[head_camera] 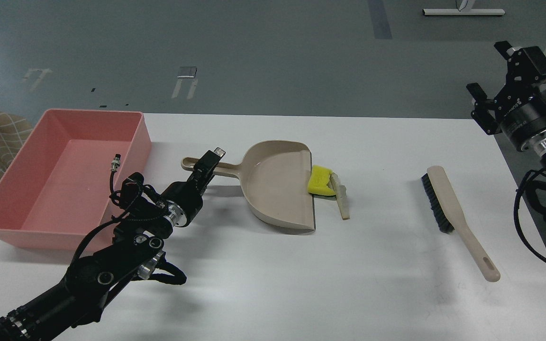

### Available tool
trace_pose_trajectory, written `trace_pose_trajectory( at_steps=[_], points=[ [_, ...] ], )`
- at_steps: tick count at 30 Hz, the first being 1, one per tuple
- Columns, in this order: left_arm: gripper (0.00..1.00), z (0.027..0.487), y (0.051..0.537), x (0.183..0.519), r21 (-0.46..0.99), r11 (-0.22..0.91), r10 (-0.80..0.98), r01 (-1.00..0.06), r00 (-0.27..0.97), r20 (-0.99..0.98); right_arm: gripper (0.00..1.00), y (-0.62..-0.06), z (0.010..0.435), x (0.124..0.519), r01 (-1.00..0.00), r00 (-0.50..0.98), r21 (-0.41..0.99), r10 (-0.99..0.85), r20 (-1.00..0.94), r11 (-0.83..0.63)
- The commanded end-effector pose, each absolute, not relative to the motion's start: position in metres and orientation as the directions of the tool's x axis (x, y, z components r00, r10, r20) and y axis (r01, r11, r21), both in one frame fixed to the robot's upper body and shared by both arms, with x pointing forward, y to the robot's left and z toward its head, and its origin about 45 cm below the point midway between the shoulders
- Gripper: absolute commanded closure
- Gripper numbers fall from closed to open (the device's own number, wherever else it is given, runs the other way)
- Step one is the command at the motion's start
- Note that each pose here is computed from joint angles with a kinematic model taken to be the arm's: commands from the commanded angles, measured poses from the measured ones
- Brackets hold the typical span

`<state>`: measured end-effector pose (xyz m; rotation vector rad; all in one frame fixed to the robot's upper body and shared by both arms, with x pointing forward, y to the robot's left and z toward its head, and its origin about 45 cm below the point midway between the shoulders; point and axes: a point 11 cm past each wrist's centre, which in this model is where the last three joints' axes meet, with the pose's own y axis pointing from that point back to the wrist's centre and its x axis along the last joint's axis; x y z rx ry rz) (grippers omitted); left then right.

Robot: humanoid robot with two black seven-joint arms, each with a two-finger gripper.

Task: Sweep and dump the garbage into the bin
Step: 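Grasp the beige dustpan handle with the left gripper, then grasp the wooden-handled brush with the right gripper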

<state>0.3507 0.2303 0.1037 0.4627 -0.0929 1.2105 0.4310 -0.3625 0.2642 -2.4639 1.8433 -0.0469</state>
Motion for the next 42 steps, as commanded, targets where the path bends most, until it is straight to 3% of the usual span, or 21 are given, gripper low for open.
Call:
trace_pose_trajectory(
  at_steps=[1,3,5,17,23,27,42],
  points=[
    [0.65,0.104,0.230,0.351,0.301,0.273,0.878,-0.914,0.365,0.311,0.00,-0.363,0.264,0.431,-0.957,0.283,-0.070,-0.959,-0.014,-0.281],
    [0.78,0.103,0.230,0.351,0.305,0.271,0.878,-0.913,0.365,0.311,0.00,-0.363,0.265,0.431,-0.957,0.283,-0.071,-0.959,-0.013,-0.282],
    [1.00,0.101,0.230,0.350,0.326,0.266,0.877,-0.907,0.367,0.308,0.00,-0.362,0.265,0.431,-0.957,0.284,-0.072,-0.959,-0.015,-0.282],
    [1.00,0.102,0.229,0.351,0.336,0.260,0.882,-0.905,0.364,0.299,0.00,-0.384,0.282,0.423,-0.956,0.281,-0.068,-0.958,0.064,-0.285],
    [1.00,0.104,0.229,0.352,0.332,0.259,0.885,-0.907,0.361,0.295,0.00,-0.411,0.292,0.386,-0.926,0.376,0.099,-0.879,0.293,-0.363],
    [1.00,0.104,0.228,0.351,0.332,0.258,0.888,-0.907,0.358,0.289,0.00,-0.437,0.283,0.343,-0.867,0.489,0.337,-0.757,0.433,-0.367],
    [1.00,0.107,0.213,0.354,0.314,0.278,0.891,-0.908,0.365,0.270,0.00,-0.458,0.246,0.255,-0.659,0.724,0.680,-0.518,0.456,-0.322]
  ],
)
